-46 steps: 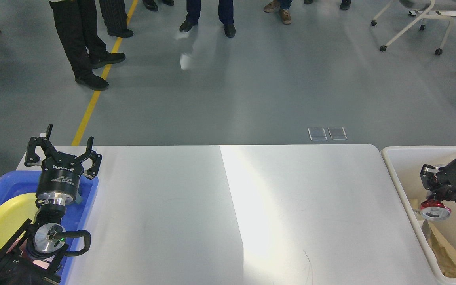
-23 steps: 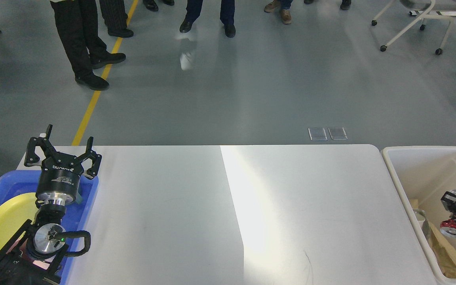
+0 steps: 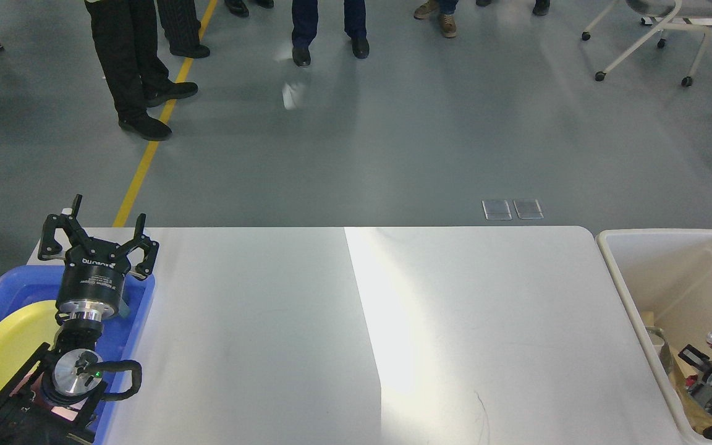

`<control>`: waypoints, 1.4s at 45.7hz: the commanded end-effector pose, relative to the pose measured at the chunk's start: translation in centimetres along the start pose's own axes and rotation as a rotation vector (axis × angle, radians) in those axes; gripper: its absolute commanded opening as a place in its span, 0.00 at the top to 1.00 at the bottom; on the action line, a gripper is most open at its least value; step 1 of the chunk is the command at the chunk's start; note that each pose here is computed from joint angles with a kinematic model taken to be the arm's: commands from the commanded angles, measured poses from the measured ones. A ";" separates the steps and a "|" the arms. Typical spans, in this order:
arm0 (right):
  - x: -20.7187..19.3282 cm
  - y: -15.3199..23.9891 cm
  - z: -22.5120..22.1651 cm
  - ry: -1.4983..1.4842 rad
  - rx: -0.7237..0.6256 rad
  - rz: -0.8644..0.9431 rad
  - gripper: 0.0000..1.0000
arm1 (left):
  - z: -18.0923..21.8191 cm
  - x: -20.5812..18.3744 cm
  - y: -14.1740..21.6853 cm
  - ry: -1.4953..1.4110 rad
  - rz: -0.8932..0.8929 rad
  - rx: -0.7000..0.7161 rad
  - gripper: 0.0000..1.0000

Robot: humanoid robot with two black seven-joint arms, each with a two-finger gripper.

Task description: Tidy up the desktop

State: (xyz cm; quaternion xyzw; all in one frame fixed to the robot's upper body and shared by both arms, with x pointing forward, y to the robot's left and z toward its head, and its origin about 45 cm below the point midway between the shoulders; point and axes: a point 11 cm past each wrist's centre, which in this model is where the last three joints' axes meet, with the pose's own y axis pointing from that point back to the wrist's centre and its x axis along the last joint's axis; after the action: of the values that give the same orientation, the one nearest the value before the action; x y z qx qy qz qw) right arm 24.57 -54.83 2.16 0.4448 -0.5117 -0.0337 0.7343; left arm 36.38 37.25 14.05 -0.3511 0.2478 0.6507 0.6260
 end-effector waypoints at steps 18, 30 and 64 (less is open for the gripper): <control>1.1 0.1 0.2 -0.023 -0.003 0.108 0.00 | 0.0 0.0 0.0 0.000 -0.001 0.000 0.04; 1.9 0.1 -0.3 -0.063 0.014 0.118 0.00 | 0.0 0.0 0.0 0.000 -0.001 0.000 0.04; 11.6 4.3 -13.0 -1.282 0.351 -0.074 0.00 | 0.0 0.0 0.0 0.000 -0.001 0.000 0.04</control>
State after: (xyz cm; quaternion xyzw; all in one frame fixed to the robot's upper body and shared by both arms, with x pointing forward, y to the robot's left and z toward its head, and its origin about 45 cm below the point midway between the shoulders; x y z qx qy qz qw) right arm 37.07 -51.81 11.60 0.4511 -0.8249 -0.1981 0.2771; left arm 36.41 37.24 14.08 -0.3517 0.2477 0.6505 0.6260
